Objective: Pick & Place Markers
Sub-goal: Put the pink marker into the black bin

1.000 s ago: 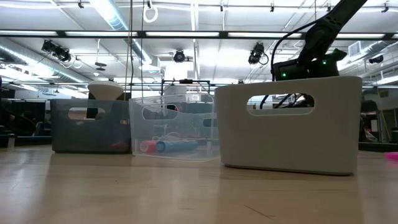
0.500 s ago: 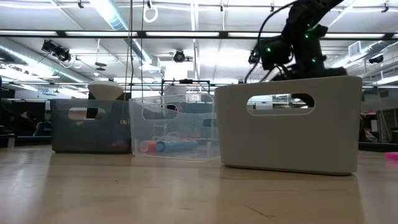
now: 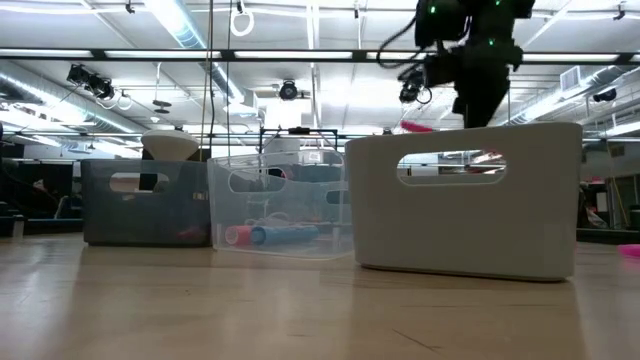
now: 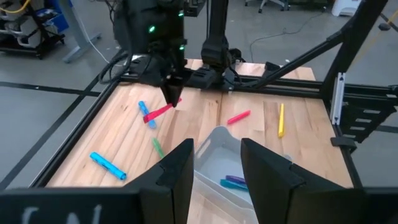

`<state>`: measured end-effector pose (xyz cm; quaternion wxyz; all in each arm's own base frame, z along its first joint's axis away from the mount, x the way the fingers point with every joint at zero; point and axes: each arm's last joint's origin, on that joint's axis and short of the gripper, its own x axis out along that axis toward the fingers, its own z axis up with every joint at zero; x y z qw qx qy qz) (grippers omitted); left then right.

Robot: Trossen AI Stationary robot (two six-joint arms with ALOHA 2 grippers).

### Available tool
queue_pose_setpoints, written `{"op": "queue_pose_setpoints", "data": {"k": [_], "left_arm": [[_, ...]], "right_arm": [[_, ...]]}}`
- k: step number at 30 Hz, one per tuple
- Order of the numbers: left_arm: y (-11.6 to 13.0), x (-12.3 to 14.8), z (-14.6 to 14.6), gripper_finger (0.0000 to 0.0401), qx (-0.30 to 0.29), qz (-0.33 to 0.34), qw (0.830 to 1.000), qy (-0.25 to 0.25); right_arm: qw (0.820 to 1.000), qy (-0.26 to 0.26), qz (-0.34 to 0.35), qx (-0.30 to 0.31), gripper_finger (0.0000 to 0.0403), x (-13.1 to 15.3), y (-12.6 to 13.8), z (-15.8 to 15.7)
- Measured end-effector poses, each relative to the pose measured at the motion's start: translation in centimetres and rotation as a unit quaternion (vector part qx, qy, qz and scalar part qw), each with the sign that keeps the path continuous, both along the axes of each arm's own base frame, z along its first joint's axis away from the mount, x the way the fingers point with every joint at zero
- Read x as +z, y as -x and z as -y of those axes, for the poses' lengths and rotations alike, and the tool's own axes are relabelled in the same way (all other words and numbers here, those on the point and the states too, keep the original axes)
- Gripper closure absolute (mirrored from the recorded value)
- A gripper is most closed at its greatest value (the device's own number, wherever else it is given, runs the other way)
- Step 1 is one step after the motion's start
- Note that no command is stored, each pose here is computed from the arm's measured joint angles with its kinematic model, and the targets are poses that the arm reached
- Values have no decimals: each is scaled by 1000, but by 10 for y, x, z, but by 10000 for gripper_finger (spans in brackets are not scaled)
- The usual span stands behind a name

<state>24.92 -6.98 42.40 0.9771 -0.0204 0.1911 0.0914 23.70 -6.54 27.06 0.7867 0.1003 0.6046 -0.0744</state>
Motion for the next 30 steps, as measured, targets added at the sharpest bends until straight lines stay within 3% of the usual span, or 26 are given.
{"op": "queue_pose_setpoints", "data": {"k": [7,14,23,30], "left_arm": [[-1,2,-2,263,4,11,1000,4],[-1,2,-2,263,5,12,1000,4],[-2,3,-2,263,5,16,1000,5],[-2,5,-1,263,1,24,1000,-1]], "right_arm": [[993,13,120,0,384,19,-12,-19],[968,18,249,21,384,34,-36,-37],[909,17,413,52,384,61,-57,-59],[847,31,521,100,384,83,-65,-78]]}}
